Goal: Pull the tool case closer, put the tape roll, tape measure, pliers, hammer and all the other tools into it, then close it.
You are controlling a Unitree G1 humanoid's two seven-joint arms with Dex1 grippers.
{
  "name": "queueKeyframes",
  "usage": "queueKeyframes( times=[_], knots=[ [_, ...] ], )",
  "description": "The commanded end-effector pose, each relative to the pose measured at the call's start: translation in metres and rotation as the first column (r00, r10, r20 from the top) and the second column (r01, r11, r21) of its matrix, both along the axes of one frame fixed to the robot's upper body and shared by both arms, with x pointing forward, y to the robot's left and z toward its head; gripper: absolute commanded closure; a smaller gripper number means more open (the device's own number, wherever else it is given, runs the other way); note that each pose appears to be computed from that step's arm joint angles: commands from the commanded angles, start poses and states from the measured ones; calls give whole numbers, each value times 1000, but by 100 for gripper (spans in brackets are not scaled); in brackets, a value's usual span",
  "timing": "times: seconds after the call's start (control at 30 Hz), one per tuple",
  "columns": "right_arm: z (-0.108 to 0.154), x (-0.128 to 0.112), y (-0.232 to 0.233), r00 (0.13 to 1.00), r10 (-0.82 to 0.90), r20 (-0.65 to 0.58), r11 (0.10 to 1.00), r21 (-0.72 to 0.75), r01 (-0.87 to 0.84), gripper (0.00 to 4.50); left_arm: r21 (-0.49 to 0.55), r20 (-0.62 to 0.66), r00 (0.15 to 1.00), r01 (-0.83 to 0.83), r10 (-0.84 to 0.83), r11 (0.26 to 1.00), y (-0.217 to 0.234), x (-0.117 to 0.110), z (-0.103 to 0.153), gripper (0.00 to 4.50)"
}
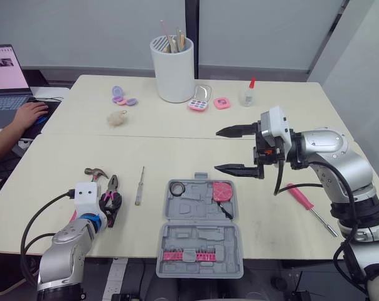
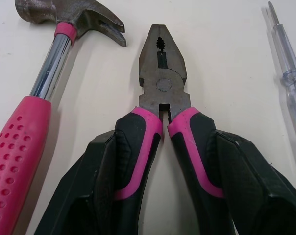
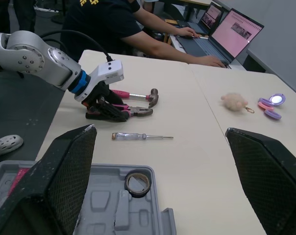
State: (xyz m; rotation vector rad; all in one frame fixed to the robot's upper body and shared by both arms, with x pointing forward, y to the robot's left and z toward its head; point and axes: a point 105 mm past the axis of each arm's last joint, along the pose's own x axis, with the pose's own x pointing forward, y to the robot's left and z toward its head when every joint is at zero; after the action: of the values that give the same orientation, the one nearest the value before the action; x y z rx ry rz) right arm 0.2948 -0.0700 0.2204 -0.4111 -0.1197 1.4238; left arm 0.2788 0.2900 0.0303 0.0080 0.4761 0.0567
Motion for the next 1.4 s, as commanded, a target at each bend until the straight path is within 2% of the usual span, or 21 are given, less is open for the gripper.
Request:
queueKeyframes(
  times=[0.03, 0.17, 0.33, 0.47, 0.57, 0.63, 0.77, 0.9, 1.03, 1.27, 1.4],
  knots=[
    [7, -2, -6, 999, -10, 40, 1000, 0, 10, 0, 57, 33, 998, 59, -61, 997, 10, -4, 25, 194],
    [0, 0, -13, 999, -33, 25, 999, -36, 34, 0, 116, 19, 977, 208, -212, 971, 9, -11, 53, 194],
    [-9, -1, -18, 999, -38, 4, 996, -82, 38, 0, 188, -29, 894, 444, -447, 876, -3, -21, 92, 194],
    [-17, -5, -22, 999, -34, -17, 989, -148, 31, 0, 232, -110, 785, 617, -610, 752, -11, -26, 121, 194],
    [-19, -8, -23, 999, -39, -21, 984, -177, 35, 0, 215, -151, 688, 724, -710, 655, -24, -31, 134, 194],
    [-23, -11, -24, 999, -40, -34, 976, -214, 31, 0, 201, -174, 589, 806, -789, 557, -39, -35, 143, 194],
    [-29, -14, -24, 998, -50, -43, 967, -250, 38, 0, 198, -198, 438, 894, -877, 402, -63, -36, 154, 194],
    [-31, -17, -22, 998, -49, -50, 966, -255, 35, 0, 211, -212, 346, 929, -914, 303, -79, -31, 158, 194],
    [-33, -20, -21, 996, -61, -58, 963, -267, 43, 0, 224, -228, 224, 959, -948, 173, -102, -28, 160, 194],
    [-41, -20, -19, 995, -89, -42, 949, -308, 71, 0, 241, -248, 106, 969, -963, 44, -123, -21, 163, 194],
    [-45, -22, -13, 995, -92, -39, 945, -318, 75, 0, 240, -258, 67, 971, -964, 4, -133, -19, 160, 194]
  ],
)
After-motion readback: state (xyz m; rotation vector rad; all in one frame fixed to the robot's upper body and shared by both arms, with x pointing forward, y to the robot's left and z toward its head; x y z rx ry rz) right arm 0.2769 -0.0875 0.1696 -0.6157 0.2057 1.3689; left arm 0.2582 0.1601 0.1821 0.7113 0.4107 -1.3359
